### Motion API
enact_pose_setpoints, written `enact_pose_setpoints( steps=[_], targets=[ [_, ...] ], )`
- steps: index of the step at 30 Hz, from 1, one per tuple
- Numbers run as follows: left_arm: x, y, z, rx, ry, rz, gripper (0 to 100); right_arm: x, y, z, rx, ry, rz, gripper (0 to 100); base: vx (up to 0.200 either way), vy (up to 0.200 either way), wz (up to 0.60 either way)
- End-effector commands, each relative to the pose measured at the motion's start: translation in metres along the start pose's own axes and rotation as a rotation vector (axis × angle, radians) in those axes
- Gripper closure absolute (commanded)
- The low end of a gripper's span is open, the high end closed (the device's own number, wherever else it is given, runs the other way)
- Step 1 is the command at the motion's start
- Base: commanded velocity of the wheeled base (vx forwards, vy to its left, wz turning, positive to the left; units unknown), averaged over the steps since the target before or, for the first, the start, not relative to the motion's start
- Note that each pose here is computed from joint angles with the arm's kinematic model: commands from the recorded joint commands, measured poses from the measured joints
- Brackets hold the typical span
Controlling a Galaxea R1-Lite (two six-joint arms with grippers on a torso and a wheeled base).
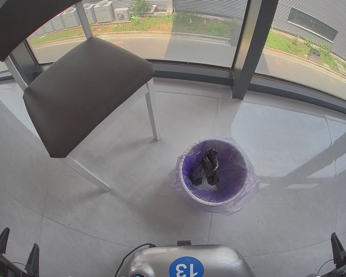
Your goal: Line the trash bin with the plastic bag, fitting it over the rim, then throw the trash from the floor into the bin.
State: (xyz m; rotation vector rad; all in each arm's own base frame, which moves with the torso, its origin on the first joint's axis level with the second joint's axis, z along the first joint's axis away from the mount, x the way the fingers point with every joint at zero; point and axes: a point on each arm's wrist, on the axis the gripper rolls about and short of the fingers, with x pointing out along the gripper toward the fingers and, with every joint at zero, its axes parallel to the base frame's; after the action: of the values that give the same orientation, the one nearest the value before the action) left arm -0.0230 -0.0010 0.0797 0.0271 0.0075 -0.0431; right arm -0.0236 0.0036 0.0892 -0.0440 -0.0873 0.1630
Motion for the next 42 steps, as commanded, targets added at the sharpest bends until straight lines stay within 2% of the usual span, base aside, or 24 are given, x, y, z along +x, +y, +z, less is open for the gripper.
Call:
enact_pose_setpoints(
  steps=[1,8,19,25,28,31,38,42],
  targets=[
    [0.0001,-0.0002,-0.0048,0.0,0.001,-0.002,0,-0.0002,-0.0002,-0.0054,0.004,0.005,-0.017,0,0.0,0.0,0.0],
    [-0.0001,-0.0002,-0.0044,0.0,0.0,-0.001,0,-0.0003,-0.0001,-0.0062,0.013,0.011,-0.017,0,0.0,0.0,0.0],
    [0.0002,-0.0001,-0.0047,-0.001,0.001,0.0,0,-0.0003,0.0008,-0.0068,-0.125,0.014,0.024,0,0.0,0.0,0.0],
    [0.0002,0.0001,-0.0045,-0.003,0.0,0.011,0,-0.0007,0.0009,-0.008,-0.092,0.046,0.03,0,0.0,0.0,0.0],
    [0.0002,0.0002,-0.0045,-0.003,0.0,0.012,0,-0.0005,-0.0012,-0.0122,-0.037,0.075,-0.076,0,0.0,0.0,0.0],
    [0.0002,0.0002,-0.0045,-0.004,0.0,0.012,0,-0.0007,-0.0023,-0.0128,0.049,0.079,-0.125,0,0.0,0.0,0.0],
    [0.0003,0.0009,-0.004,-0.062,-0.008,0.044,0,-0.0006,-0.0023,-0.0125,0.054,0.075,-0.122,0,0.0,0.0,0.0],
    [0.0002,0.0009,-0.004,-0.022,-0.009,0.043,0,-0.0007,-0.0024,-0.0125,0.051,0.075,-0.13,0,0.0,0.0,0.0]
  ],
)
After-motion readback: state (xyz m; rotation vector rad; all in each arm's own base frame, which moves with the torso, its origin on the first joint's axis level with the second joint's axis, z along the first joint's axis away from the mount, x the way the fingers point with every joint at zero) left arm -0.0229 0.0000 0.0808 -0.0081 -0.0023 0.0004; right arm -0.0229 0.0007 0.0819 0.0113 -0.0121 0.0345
